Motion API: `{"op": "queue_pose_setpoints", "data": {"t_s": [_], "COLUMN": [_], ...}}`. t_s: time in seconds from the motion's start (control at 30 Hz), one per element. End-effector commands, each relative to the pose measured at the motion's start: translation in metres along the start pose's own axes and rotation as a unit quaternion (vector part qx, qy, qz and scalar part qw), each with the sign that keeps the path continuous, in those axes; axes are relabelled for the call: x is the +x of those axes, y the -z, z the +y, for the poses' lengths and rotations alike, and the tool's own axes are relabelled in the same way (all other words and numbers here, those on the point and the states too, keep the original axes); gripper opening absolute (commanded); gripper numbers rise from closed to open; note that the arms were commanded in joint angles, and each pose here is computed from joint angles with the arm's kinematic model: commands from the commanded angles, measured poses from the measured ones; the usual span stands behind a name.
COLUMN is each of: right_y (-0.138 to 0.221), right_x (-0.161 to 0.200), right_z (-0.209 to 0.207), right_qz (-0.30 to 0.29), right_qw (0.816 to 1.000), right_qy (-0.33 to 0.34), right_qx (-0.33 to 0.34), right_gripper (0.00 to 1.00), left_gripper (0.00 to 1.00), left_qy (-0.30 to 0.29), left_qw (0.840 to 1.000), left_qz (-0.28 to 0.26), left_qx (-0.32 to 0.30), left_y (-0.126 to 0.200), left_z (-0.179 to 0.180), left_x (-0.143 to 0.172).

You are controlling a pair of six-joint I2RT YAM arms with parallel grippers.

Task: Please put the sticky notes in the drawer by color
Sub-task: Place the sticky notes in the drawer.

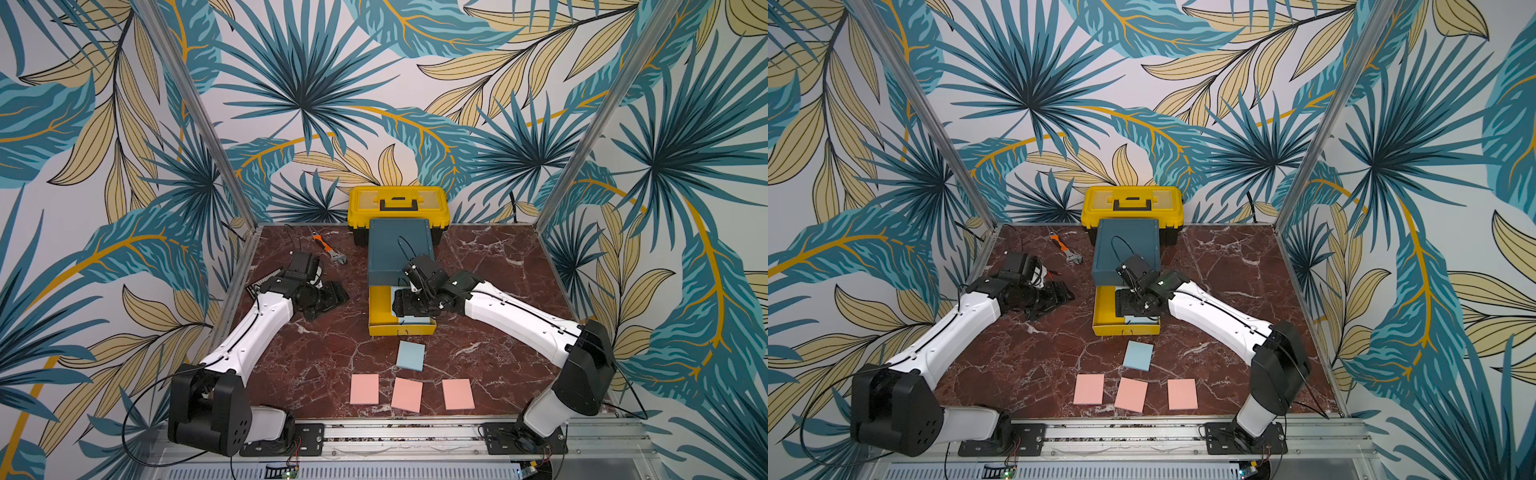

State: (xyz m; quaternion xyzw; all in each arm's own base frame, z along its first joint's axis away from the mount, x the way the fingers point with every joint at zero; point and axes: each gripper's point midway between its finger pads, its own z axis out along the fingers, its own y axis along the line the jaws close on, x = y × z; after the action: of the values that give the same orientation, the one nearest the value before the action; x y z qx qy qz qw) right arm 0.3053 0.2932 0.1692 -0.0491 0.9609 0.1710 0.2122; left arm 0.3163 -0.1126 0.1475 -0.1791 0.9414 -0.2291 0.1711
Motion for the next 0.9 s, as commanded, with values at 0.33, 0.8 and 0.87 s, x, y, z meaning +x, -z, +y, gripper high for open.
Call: {"op": "queue_pose_setpoints", "data": {"t_s": [0.33,0.8,0.87], "right_y": [-0.021,0.001,0.011], "right_x": [0.008,0.008,0.004], "right_z": [0.008,0.013,0.01], "right_qz": [0.024,0.0,-0.006], "right_qw": [1.0,0.999,0.999], "right_qy": [0.005,0.036,0.043], "right_qx": [0.002,0.017,0.027], "right_gripper": [0.74,0.75,0.75], "left_gripper": [0.85,0.85,0.84], "left_qy": [-0.005,-0.003,-0.003], "left_qw": [1.0,1.0,1.0], "left_qz": [-0.015,-0.015,-0.016], "left_qx": [0.002,0.004,0.006], "left_y": [0.004,0.003,0.003], "left_z": [0.0,0.0,-0.001], "left_x": [-0.001,-0.001,-0.001]}}
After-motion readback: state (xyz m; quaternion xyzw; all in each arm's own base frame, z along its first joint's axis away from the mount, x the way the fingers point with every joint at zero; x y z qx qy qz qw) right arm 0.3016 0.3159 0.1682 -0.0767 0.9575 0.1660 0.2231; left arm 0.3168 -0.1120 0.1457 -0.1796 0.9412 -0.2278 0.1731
